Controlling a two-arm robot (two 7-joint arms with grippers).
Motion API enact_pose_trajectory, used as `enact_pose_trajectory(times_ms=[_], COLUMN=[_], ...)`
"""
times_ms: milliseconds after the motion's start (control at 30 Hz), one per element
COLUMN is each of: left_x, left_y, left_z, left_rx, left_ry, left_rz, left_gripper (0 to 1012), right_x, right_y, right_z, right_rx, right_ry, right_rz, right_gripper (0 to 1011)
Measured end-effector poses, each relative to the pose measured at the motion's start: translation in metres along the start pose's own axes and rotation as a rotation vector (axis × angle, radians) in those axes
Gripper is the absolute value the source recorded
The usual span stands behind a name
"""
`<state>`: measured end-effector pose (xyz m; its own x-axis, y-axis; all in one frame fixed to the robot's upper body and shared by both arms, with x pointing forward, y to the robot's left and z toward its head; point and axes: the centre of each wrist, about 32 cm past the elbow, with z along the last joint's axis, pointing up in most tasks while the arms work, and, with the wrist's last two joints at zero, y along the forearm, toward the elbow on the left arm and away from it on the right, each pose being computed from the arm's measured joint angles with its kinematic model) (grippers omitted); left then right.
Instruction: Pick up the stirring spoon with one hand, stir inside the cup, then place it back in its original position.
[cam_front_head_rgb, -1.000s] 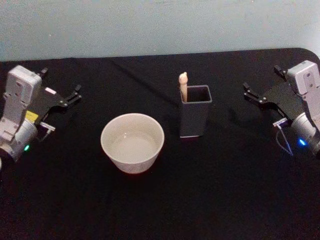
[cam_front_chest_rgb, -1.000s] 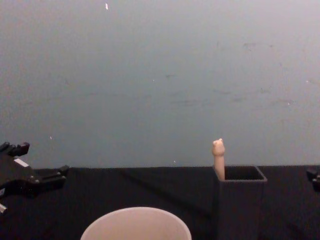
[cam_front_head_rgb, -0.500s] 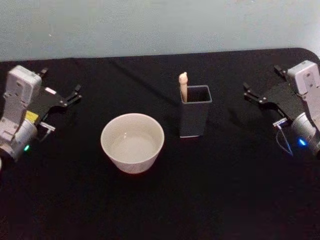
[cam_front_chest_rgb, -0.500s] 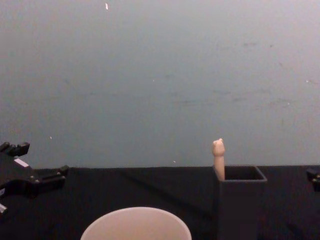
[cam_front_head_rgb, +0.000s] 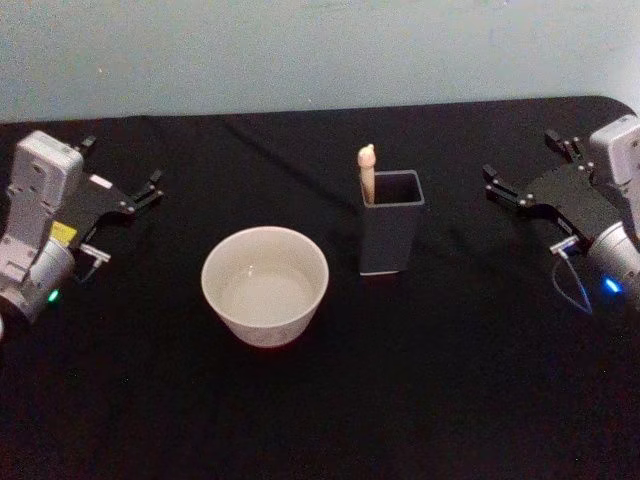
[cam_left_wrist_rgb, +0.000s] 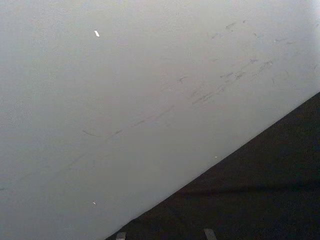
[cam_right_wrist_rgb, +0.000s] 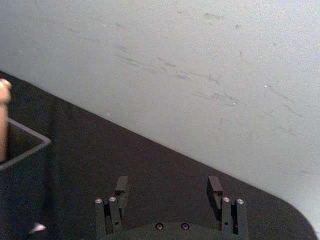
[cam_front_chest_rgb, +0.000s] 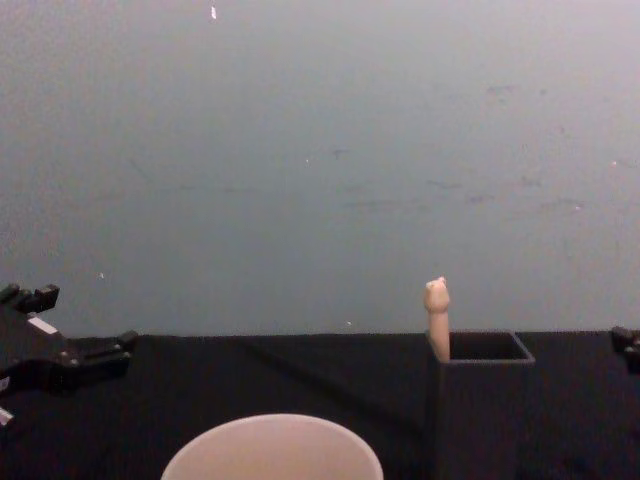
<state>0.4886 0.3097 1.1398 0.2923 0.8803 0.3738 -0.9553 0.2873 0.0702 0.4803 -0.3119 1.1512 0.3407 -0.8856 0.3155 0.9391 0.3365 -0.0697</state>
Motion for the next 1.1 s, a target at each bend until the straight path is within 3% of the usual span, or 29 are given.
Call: enact_pose_trajectory(times_ms=[300,500,633,900,1100], left_x=[0.0000,0.0000,0.0000,0.0000,0.0000], left_y=[0.0000,0.0000,0.0000,0.0000,0.0000], left_z=[0.0000,0.0000,0.0000,0.0000,0.0000], left_rx=[0.000,0.000,0.000,0.000,0.000], left_ry=[0.000,0.000,0.000,0.000,0.000], left_rz=[0.000,0.000,0.000,0.000,0.000], left_gripper=[1001,1001,1001,1001,1001], right_x=[0.003,-0.002,-0.007,-0.026,-0.034], right_y=[-0.016,-0.024,-0.024,-0.016,-0.004], right_z=[0.020,0.035,0.040,0.046,0.047], right_rx=[0.028,0.047,0.053,0.037,0.024], right_ry=[0.134,0.227,0.245,0.269,0.260], right_rz=[0.101,0.220,0.274,0.401,0.433], right_gripper=[1003,1002,1002,1002,1002])
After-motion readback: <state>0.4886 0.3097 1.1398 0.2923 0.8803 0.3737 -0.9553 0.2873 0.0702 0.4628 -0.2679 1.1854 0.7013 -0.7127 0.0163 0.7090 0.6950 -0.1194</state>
